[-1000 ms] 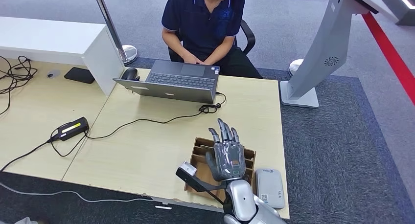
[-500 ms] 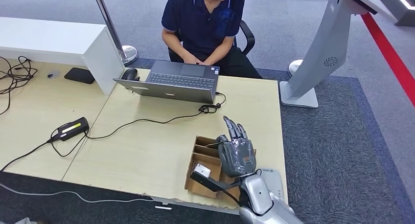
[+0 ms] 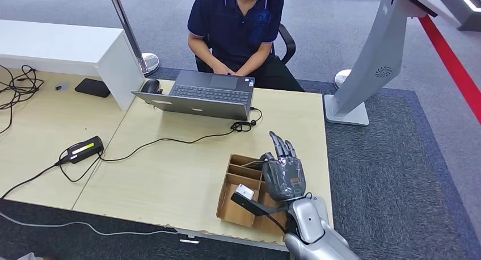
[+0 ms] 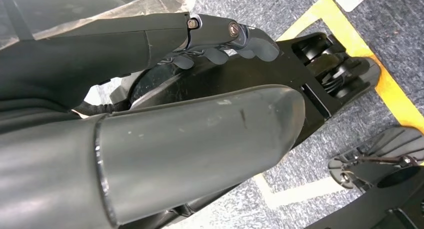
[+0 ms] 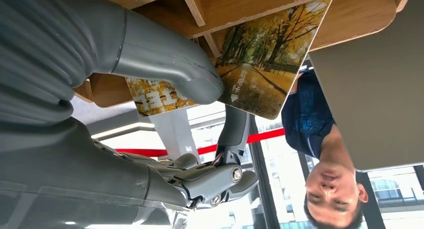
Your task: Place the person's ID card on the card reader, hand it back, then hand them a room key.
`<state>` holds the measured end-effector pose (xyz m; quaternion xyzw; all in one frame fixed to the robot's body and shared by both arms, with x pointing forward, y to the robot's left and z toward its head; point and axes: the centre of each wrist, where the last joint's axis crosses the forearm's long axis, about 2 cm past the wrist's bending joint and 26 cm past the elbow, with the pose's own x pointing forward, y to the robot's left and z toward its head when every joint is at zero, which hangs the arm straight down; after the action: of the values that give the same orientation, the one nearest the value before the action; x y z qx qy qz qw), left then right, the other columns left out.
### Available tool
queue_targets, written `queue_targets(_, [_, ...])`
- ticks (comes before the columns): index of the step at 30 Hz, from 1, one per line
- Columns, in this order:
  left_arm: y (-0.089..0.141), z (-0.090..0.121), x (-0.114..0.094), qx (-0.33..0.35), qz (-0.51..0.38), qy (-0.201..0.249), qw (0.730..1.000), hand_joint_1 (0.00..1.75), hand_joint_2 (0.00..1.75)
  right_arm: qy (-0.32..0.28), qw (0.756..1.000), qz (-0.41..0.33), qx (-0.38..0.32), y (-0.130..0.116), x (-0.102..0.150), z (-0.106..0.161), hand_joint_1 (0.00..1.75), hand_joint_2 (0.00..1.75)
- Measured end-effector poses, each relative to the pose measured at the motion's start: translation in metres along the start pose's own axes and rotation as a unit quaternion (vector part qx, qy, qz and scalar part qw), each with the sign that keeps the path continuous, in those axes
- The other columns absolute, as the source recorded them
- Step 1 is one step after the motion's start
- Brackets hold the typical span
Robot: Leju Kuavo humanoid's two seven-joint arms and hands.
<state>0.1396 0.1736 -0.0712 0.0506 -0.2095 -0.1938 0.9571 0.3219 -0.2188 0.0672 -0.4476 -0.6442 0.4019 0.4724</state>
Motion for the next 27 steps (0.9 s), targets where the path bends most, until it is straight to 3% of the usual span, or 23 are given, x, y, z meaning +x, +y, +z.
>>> queue_targets(27, [0.002,0.0,-0.005,0.018,0.002,0.006,1.0,0.0,0.0,0.021,0.998,-0.032,-0.051,-0.019,-0.012,0.0,1.75,1.75])
